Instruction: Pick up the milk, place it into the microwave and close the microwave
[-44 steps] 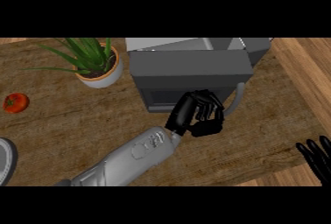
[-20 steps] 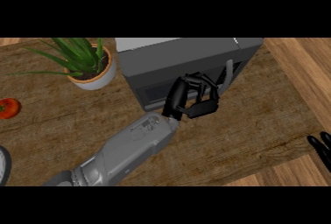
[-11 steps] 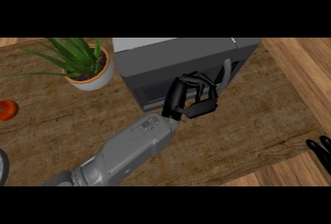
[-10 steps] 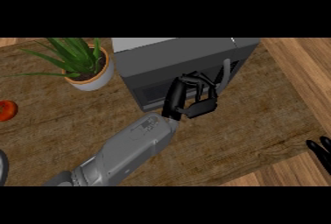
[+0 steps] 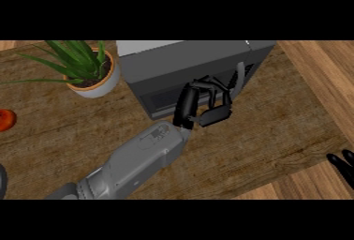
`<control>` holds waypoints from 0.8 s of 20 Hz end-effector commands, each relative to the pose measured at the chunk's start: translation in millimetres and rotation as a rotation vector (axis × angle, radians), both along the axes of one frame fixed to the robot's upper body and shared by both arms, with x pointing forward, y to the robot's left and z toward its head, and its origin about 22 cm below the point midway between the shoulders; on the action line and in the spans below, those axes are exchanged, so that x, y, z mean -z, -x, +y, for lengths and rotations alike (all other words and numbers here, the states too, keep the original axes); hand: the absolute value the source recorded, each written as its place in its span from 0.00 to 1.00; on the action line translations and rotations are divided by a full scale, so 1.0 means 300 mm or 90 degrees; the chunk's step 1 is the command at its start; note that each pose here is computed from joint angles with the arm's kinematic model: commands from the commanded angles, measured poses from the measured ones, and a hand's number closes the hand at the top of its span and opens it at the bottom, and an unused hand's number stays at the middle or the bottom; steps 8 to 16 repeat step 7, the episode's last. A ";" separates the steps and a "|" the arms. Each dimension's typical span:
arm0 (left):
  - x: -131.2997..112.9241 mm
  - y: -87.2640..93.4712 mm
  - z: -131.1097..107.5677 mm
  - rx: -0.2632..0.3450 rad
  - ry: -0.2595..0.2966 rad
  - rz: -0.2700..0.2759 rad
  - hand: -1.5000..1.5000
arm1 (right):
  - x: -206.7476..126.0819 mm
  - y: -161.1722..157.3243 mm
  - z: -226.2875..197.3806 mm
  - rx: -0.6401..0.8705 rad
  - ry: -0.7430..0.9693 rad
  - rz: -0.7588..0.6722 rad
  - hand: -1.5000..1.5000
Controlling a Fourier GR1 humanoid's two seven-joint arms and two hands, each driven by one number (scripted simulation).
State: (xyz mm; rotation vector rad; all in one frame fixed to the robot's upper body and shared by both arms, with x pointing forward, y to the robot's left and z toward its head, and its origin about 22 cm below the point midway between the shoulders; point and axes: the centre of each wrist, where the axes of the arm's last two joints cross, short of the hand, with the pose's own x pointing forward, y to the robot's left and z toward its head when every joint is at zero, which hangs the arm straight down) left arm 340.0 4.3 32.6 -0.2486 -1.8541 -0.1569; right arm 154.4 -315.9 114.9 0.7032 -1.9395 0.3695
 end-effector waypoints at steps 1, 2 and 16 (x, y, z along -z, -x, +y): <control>-0.011 -0.073 0.036 -0.056 -0.007 0.017 1.00 | -0.011 0.000 0.003 -0.011 -0.002 -0.004 0.00; -0.013 -0.076 0.037 -0.059 -0.004 0.017 1.00 | -0.014 0.001 -0.004 -0.006 0.011 0.002 0.00; -0.015 -0.076 0.033 -0.061 -0.006 0.005 1.00 | -0.022 -0.002 0.005 -0.016 -0.005 -0.008 0.00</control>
